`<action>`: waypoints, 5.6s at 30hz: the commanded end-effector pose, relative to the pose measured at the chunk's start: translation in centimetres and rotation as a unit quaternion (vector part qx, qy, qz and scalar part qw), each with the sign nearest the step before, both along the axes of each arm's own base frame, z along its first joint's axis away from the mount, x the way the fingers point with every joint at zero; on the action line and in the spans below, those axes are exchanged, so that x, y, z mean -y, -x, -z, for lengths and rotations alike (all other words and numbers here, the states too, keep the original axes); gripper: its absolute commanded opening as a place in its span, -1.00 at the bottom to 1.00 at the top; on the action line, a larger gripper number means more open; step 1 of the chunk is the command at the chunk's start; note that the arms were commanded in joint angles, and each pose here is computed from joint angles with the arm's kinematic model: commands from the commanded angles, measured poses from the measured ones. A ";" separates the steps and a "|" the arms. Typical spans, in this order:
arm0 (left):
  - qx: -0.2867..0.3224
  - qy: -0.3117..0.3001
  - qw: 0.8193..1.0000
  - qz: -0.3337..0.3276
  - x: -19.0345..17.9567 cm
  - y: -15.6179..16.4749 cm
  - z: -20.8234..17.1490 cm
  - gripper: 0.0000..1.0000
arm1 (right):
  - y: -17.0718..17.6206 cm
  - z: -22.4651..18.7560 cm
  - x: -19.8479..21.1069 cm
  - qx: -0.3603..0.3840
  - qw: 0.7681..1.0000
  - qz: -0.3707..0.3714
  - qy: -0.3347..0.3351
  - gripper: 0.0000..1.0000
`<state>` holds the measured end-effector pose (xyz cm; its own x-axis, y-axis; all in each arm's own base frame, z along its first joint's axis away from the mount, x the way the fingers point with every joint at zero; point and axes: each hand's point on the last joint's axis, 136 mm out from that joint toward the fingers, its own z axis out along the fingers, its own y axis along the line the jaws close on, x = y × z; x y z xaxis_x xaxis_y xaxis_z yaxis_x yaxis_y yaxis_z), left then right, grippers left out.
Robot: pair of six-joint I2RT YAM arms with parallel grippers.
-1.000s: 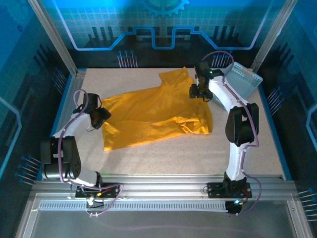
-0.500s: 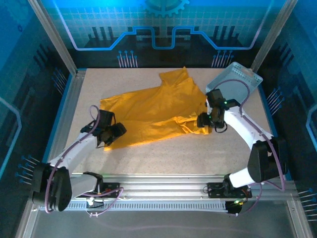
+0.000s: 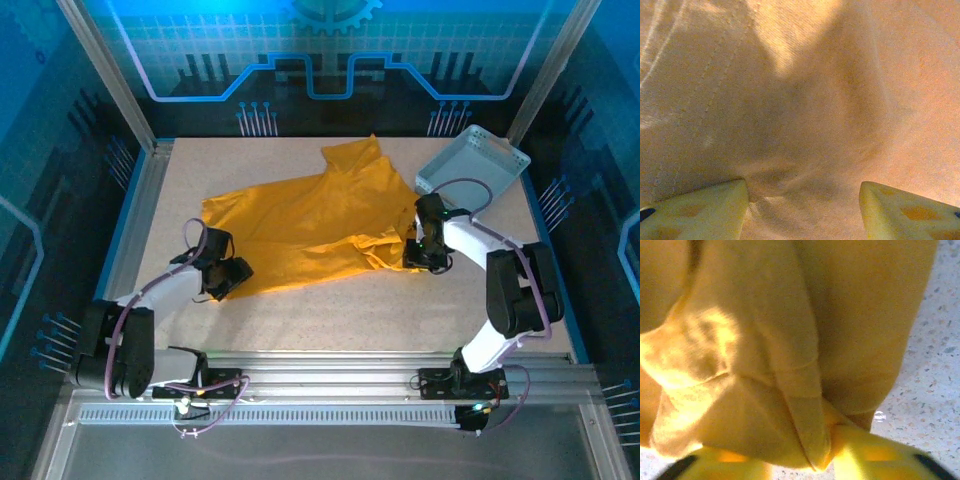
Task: Fold the inside-out t-shirt
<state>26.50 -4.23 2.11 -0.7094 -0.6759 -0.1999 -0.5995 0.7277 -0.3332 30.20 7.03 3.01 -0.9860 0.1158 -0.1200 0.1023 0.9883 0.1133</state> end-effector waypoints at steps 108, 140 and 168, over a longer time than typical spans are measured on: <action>-0.024 -0.029 0.987 -0.154 -10.7 -0.2 0.4 0.13 | -1.1 1.0 0.7 0.006 0.992 0.119 0.052 -0.06; -0.009 -0.006 0.988 -0.153 -10.1 0.2 0.3 0.17 | -4.6 -5.9 -8.2 0.049 0.998 -0.013 0.024 0.08; -0.016 -0.010 0.988 -0.155 -10.2 0.6 0.8 0.16 | -17.3 -6.8 -13.9 0.134 0.972 -0.160 0.103 -1.00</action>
<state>27.07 6.35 2.18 -0.4558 -0.8600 -0.2295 -0.8010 0.5087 -0.3155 46.90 19.80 11.55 -0.9064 -0.1369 -0.3997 -0.1306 0.9905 -0.0432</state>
